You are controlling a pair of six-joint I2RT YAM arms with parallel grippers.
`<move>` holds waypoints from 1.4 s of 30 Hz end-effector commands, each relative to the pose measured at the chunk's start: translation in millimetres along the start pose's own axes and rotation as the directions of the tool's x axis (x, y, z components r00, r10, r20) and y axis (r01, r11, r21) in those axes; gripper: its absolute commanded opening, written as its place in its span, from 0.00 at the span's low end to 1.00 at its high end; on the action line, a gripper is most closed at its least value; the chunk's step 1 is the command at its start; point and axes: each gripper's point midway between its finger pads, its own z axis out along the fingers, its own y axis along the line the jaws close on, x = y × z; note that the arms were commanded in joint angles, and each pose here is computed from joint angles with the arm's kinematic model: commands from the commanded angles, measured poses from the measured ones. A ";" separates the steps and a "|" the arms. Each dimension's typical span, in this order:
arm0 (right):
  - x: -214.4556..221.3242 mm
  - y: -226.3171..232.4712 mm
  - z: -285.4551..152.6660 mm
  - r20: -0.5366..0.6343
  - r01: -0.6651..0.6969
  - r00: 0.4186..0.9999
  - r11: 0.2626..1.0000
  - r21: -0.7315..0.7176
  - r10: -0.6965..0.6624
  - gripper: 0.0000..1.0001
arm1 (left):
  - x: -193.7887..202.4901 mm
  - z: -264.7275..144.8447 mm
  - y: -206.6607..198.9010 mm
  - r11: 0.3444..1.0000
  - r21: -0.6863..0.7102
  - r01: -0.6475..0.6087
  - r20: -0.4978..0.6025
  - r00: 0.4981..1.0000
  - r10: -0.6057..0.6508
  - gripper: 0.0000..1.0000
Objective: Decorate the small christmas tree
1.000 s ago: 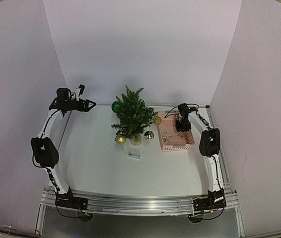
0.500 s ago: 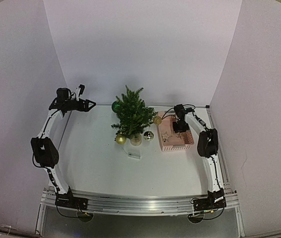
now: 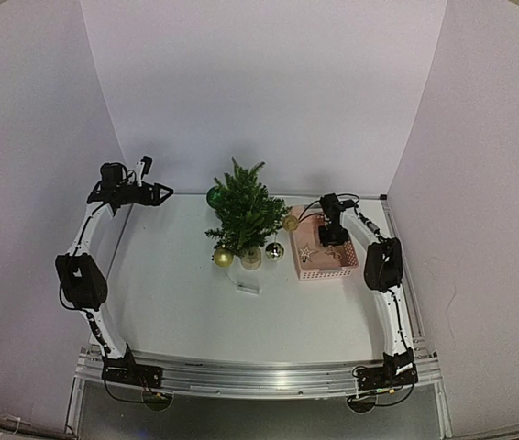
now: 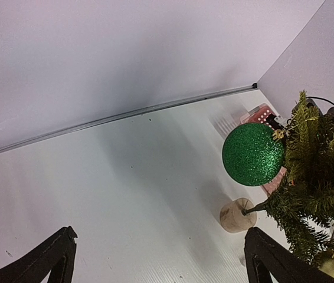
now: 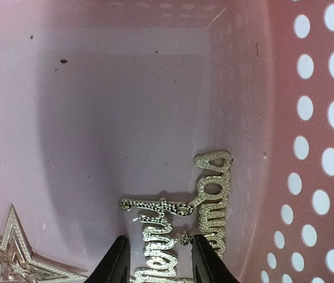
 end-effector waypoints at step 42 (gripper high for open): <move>49.9 1.7 26.3 -0.153 -0.033 0.987 0.999 0.030 0.038 0.11 | -19.9 -10.0 -2.6 1.000 0.001 -0.024 0.064 0.998 0.024 0.99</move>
